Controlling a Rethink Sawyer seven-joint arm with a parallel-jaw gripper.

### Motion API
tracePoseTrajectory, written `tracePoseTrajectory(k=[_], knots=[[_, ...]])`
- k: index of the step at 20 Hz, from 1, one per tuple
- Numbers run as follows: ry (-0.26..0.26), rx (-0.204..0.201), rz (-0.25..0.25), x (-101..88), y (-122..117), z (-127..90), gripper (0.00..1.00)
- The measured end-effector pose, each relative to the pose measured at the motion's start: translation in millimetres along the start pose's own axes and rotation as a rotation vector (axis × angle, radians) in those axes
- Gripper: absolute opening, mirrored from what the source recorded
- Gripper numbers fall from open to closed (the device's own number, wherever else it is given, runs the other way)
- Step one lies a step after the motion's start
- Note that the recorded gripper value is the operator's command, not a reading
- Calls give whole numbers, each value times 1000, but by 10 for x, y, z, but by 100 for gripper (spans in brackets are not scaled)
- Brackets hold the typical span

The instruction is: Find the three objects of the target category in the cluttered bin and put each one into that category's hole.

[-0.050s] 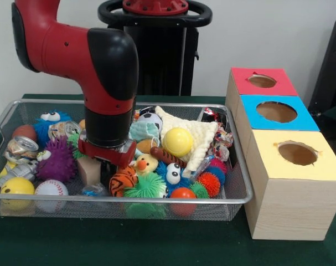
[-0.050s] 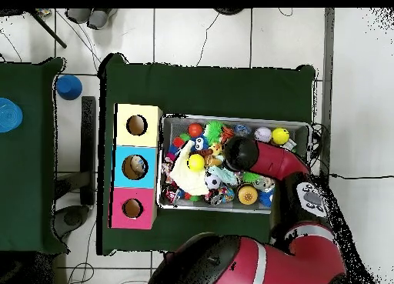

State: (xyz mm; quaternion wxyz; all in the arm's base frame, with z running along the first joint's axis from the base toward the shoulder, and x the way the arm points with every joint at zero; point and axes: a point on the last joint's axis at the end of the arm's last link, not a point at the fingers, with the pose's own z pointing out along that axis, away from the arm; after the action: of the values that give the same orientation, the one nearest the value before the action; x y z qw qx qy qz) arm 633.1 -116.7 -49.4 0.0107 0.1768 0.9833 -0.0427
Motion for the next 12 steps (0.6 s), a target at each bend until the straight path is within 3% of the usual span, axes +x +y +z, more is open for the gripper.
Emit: tracePoseTrajectory(k=[7, 12], knots=[[8, -6, -2, 109, 33, -143, 0], [11, -13, -1, 126, 46, -115, 0]])
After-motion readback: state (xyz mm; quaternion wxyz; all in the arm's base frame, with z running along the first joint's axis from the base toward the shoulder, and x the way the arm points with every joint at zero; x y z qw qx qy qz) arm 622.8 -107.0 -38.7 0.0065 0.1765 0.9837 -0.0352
